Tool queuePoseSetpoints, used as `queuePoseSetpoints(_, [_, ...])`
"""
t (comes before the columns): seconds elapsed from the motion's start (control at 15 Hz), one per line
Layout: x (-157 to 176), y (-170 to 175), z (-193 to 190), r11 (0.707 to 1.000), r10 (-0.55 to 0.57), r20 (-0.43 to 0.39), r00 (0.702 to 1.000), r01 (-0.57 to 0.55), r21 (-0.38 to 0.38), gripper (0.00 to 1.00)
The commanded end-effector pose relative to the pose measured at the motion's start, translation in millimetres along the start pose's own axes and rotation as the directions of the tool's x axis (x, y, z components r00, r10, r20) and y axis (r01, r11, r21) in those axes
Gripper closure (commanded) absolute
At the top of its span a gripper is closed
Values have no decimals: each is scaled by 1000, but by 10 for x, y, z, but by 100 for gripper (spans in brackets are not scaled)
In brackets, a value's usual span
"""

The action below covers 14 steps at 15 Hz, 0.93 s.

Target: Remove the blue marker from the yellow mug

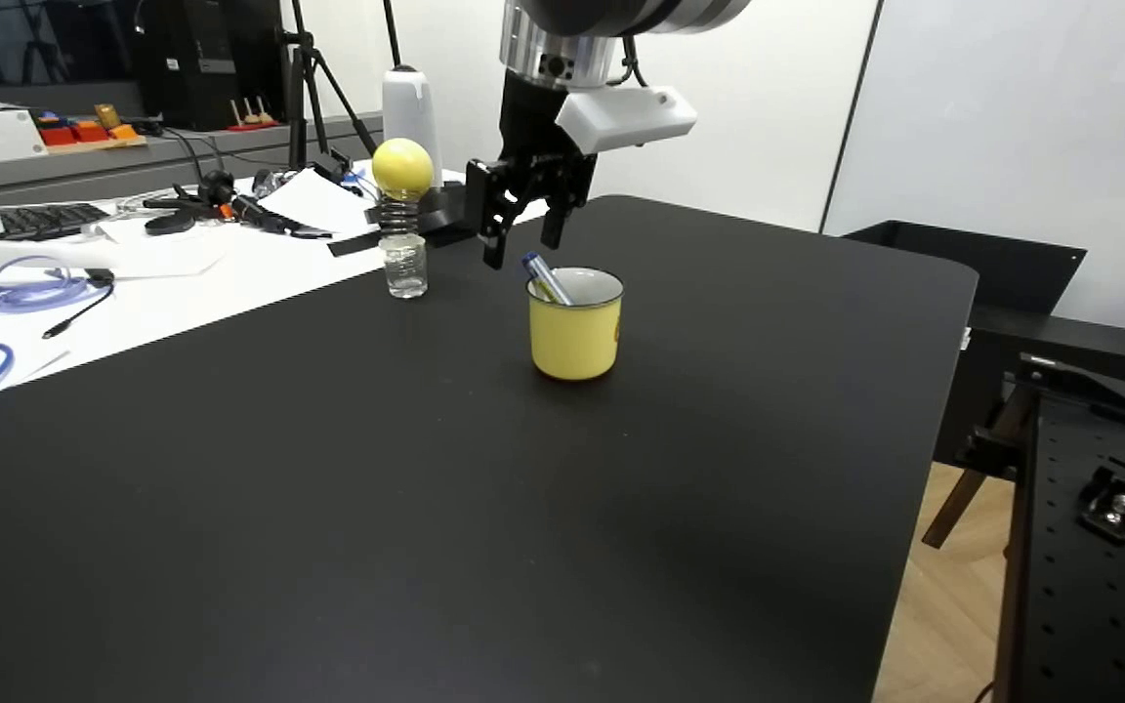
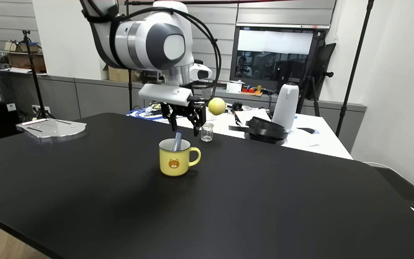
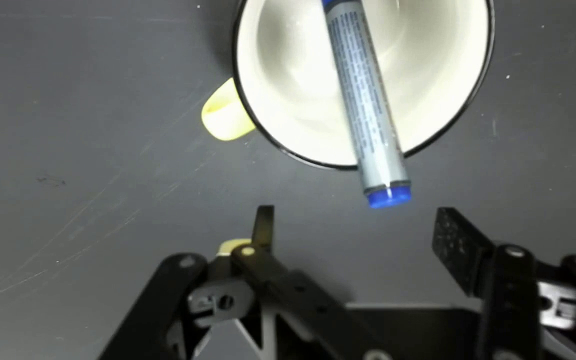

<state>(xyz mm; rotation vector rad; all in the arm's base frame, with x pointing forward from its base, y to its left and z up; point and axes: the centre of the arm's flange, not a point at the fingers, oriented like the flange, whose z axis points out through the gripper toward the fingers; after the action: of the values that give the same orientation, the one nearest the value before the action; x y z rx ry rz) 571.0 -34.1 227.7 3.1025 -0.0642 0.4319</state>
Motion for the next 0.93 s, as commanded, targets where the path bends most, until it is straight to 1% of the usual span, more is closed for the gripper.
queuePoseSetpoints(0.0, [102,21,16,999,-38,37,999,38,-3,47])
queuePoseSetpoints(0.27, [13,-90,4,995,-104,120,987,105,3,75])
queuePoseSetpoints(0.47, [9,-138,-43,990,-136,145,980,138,-1,95])
queuePoseSetpoints(0.53, [12,-149,-69,989,-143,148,979,145,-5,99])
queuePoseSetpoints(0.6, [16,-151,-97,988,-147,150,978,151,-12,94])
queuePoseSetpoints(0.87, [35,-153,-204,983,-171,150,974,178,-37,94])
